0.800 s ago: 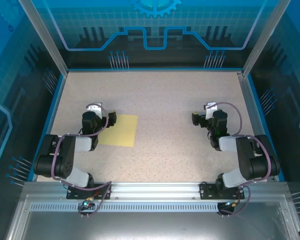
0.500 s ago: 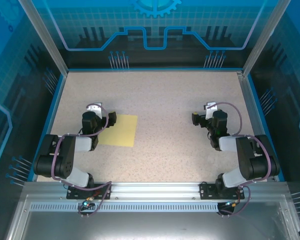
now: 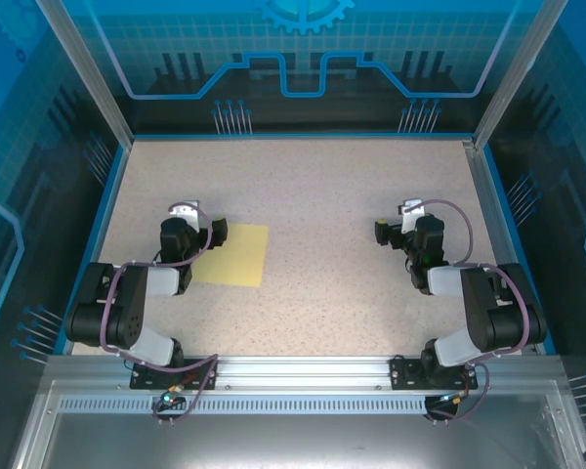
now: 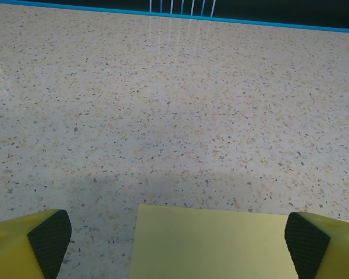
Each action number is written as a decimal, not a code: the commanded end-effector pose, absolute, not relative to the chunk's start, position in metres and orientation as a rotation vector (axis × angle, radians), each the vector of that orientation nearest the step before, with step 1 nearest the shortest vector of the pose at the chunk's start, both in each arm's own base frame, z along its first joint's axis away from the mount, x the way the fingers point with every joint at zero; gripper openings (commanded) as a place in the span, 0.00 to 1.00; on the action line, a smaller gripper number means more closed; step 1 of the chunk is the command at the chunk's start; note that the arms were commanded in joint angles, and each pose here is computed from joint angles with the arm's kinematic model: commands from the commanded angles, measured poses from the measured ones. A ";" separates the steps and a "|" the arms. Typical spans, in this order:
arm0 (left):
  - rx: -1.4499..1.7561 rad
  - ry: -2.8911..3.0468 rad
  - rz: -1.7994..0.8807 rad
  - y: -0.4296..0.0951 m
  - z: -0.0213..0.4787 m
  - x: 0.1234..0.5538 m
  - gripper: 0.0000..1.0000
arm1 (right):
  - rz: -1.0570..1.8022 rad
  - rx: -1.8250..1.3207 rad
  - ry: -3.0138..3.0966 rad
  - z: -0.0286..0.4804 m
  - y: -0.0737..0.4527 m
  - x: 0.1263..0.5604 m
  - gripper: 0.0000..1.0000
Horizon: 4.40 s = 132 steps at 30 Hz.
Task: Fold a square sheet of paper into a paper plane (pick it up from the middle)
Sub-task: Move the square sheet of paper to the center of the table.
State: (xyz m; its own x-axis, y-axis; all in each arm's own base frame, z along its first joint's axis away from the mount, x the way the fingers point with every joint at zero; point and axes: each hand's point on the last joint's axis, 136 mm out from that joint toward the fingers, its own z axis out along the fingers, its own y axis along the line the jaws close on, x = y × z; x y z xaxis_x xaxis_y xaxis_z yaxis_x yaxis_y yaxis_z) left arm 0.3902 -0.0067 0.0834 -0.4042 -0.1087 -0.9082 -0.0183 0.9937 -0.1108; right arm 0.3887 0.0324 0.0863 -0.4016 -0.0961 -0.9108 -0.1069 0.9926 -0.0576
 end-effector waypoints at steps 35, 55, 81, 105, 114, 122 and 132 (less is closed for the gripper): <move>-0.596 2.271 -0.187 0.002 0.202 0.324 0.98 | -0.039 -0.622 2.498 0.089 0.349 0.323 0.99; -0.668 2.239 -0.071 0.024 0.205 0.315 0.98 | -0.347 -0.915 2.656 0.009 0.352 0.304 0.99; -0.665 2.255 -0.209 0.007 0.204 0.317 0.98 | 0.207 -0.463 2.857 0.087 0.281 0.296 0.98; -0.673 2.289 -0.207 0.006 0.195 0.315 0.98 | 0.402 -0.345 2.999 0.018 0.311 0.311 0.94; -0.671 2.294 -0.206 0.006 0.194 0.311 0.98 | 0.293 -0.137 3.001 0.027 0.227 0.304 0.94; -0.702 2.308 -0.276 -0.002 0.185 0.310 0.99 | 0.122 -0.106 2.868 0.078 0.223 0.307 0.96; -0.671 2.337 -0.307 -0.008 0.176 0.309 0.99 | -0.100 0.356 2.900 0.052 0.219 0.281 0.99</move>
